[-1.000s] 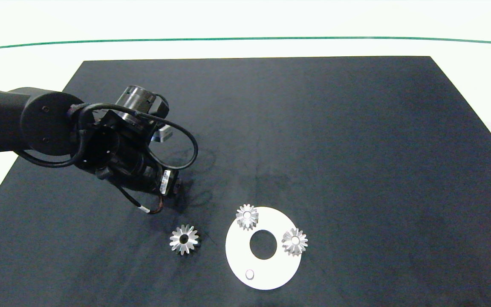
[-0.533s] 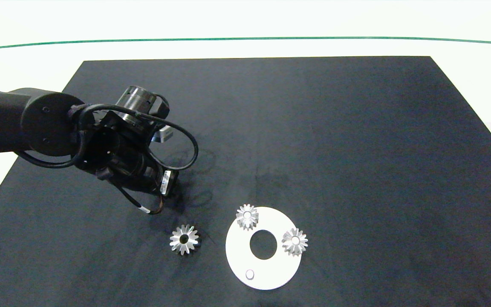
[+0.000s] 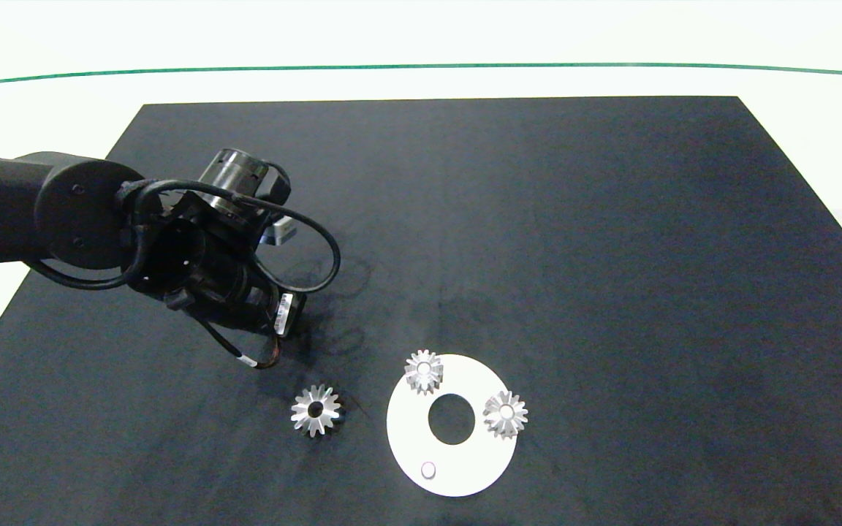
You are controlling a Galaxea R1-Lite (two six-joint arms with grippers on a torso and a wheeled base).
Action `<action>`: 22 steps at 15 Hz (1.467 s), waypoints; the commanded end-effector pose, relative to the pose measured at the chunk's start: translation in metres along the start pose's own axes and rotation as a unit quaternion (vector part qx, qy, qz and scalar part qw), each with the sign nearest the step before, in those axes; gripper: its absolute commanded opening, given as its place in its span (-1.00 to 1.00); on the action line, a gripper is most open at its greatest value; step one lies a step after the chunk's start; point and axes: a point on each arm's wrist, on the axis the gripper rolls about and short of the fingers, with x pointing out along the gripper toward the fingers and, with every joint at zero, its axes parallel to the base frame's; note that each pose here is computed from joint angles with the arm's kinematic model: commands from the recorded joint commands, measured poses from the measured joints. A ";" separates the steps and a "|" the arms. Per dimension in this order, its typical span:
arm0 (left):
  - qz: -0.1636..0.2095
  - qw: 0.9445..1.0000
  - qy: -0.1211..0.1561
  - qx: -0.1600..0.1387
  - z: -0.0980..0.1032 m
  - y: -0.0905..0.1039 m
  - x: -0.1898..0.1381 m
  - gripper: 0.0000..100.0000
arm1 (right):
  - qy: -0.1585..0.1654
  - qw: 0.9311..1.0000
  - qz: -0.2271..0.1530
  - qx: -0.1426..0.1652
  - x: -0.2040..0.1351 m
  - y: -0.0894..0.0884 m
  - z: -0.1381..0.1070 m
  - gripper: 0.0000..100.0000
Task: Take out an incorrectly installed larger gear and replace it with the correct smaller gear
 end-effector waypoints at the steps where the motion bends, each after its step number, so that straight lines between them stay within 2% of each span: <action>1: 0.011 1.000 0.005 0.001 -0.003 0.001 0.001 0.00 | 0.001 1.000 0.001 0.000 0.000 0.000 0.000 1.00; 5: 0.013 1.000 0.009 0.001 -0.005 0.001 0.001 -0.15 | 0.001 1.000 0.001 0.001 0.000 0.000 0.000 1.00; 13: 0.004 1.000 -0.014 0.006 -0.007 -0.002 -0.017 -0.48 | 0.001 1.000 0.001 0.001 0.000 0.000 0.000 1.00; 16: 0.004 1.000 -0.011 0.007 -0.007 -0.003 -0.014 -0.60 | 0.001 1.000 0.001 0.001 0.000 0.000 0.000 1.00; 18: 0.002 1.000 -0.011 0.010 -0.006 -0.005 -0.013 -0.62 | 0.001 1.000 0.001 0.001 0.000 0.000 0.000 1.00; 22: -0.001 1.000 -0.030 0.005 -0.006 -0.003 -0.027 -0.62 | 0.001 1.000 0.001 0.001 0.000 0.000 0.000 1.00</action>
